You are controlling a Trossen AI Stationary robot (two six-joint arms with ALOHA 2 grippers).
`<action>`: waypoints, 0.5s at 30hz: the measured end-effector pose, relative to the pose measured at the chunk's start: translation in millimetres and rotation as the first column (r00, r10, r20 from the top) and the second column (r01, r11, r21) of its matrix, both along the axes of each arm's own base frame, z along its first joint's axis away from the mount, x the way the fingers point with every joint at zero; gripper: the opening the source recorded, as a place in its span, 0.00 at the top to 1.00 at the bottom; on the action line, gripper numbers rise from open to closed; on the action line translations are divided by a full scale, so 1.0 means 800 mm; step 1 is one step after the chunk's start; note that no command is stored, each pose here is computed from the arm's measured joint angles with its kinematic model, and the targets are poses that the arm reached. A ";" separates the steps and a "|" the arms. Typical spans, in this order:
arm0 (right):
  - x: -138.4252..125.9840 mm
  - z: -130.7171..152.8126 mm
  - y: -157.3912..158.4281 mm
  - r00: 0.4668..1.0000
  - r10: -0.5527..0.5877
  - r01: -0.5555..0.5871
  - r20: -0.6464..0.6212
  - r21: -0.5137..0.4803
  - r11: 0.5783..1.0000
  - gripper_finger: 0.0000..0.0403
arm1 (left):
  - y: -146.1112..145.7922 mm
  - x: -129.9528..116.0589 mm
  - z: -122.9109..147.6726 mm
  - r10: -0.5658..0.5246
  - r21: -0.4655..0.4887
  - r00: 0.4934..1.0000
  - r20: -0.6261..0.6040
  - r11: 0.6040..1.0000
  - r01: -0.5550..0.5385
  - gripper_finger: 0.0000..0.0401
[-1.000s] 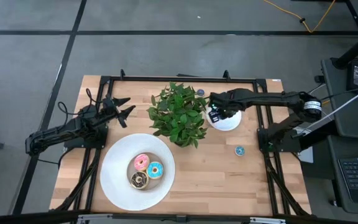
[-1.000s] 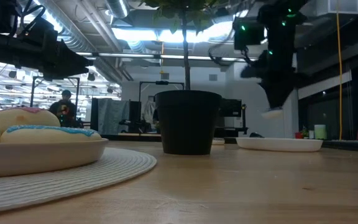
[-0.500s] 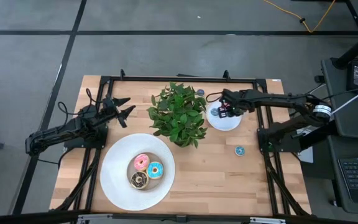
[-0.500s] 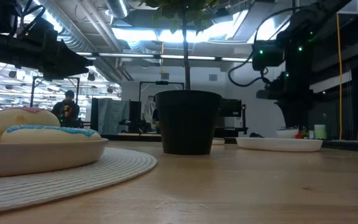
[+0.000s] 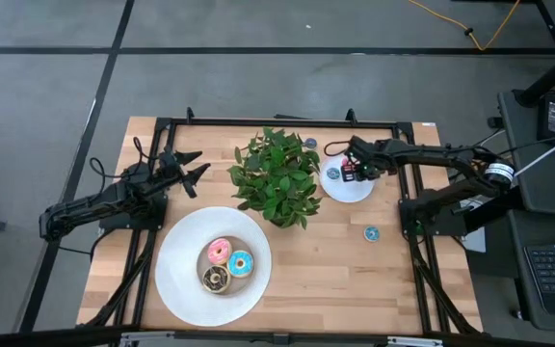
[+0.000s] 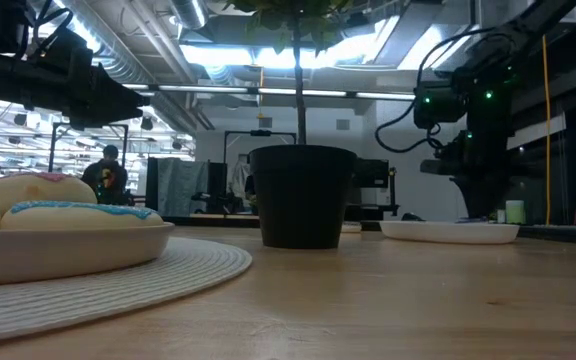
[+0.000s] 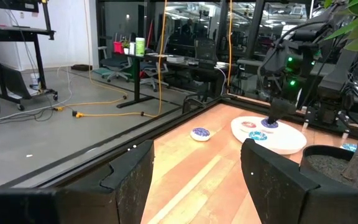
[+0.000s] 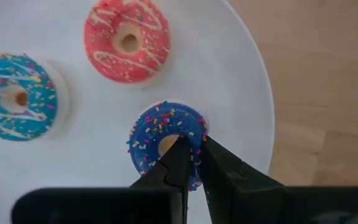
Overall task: Pick & Place donuts
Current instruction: Put the small blue donut on the white plate
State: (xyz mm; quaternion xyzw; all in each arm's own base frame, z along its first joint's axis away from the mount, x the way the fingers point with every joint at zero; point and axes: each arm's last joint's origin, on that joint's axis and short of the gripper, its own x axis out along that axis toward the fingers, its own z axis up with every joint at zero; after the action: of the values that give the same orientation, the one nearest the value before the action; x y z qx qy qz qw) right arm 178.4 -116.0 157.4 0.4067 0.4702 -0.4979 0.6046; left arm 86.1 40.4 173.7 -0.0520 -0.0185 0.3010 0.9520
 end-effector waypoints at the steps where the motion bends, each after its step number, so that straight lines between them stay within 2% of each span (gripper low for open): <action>1: -0.001 -0.001 0.000 1.000 -0.002 0.002 -0.001 0.001 1.000 0.91 | 0.000 0.000 0.000 0.000 0.000 1.000 0.000 1.000 0.000 0.42; 6: -0.001 -0.003 0.001 1.000 0.004 -0.004 -0.002 0.010 1.000 0.86 | 0.000 0.000 0.000 0.000 0.000 1.000 0.000 1.000 0.000 0.42; 15: -0.002 -0.002 0.001 1.000 0.016 -0.015 -0.009 0.009 1.000 0.60 | 0.000 0.000 0.000 0.000 0.000 1.000 0.000 1.000 0.000 0.42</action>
State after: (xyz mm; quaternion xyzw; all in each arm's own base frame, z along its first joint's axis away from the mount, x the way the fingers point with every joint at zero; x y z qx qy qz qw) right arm 177.0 -115.0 155.5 0.4036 0.4782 -0.4928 0.6046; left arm 86.1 40.4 173.7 -0.0520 -0.0185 0.3010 0.9520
